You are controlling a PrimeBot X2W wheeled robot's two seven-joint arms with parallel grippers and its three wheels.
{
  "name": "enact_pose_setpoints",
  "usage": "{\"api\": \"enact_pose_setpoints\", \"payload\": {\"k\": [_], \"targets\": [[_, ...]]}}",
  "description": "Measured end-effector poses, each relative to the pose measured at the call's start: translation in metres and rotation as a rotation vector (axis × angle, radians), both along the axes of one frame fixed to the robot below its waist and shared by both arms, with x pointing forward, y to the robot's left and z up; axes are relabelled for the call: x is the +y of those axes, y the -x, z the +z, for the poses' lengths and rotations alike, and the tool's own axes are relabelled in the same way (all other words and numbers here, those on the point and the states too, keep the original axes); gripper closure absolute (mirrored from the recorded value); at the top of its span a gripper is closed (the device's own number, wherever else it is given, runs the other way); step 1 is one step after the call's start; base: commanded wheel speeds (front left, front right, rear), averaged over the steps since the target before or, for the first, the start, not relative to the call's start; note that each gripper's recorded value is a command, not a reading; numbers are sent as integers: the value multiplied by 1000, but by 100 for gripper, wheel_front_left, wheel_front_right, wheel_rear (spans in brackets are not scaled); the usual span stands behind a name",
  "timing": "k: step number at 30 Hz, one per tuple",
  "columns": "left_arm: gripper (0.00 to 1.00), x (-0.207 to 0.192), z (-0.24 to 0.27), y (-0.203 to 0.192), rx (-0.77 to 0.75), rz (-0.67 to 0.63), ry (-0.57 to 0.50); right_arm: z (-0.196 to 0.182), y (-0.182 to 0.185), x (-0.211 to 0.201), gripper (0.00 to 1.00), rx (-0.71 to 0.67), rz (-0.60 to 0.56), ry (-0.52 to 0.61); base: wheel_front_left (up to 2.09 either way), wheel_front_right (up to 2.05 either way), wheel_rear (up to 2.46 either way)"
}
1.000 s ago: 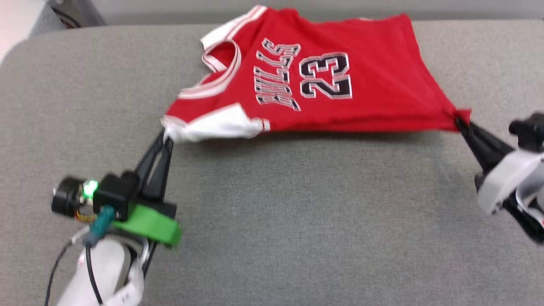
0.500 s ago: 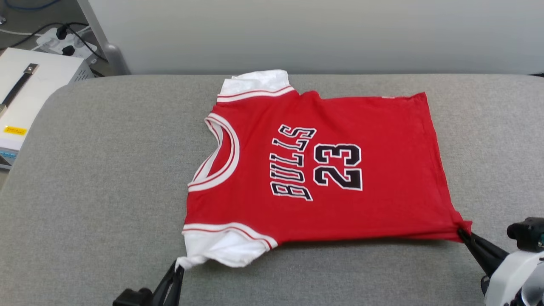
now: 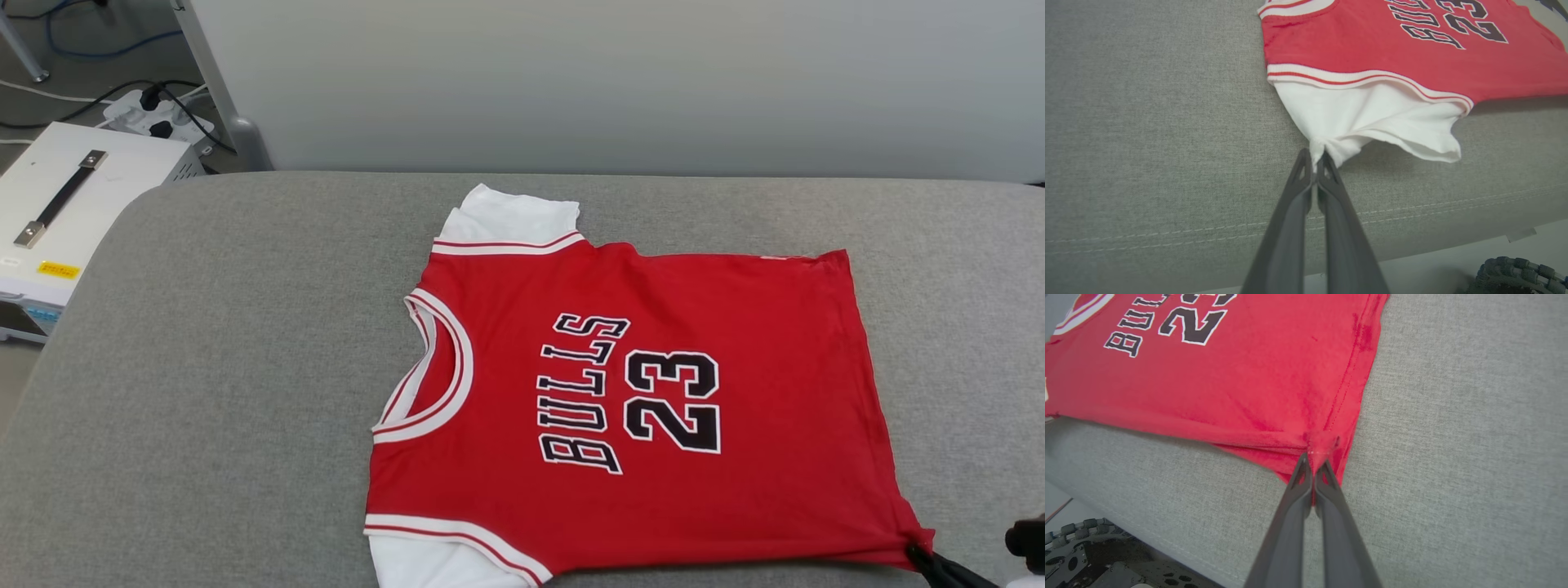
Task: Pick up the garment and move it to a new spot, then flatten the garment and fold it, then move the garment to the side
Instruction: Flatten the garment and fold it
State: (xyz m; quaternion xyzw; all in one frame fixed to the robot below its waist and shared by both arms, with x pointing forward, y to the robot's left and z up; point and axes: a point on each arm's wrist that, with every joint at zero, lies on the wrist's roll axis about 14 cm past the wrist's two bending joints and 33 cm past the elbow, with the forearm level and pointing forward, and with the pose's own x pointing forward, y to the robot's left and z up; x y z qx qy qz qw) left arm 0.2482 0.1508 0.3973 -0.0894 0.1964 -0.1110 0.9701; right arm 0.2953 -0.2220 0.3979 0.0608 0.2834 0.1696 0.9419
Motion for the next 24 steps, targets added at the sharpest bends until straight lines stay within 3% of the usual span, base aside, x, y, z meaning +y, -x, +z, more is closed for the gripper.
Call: {"api": "enact_pose_setpoints", "payload": {"k": [5,12,24], "targets": [[100,1,8,-13,-45,-25,-30,9,-10,2,100,-35,-2,3,0,0,0],[100,-4,48,-90,-230,-124,-100,28,-42,7,100,-94,-34,-32,0,0,0],[100,-7,51,-177,-269,-194,-181,32,-91,9,100,-99,-40,-33,0,0,0]]}}
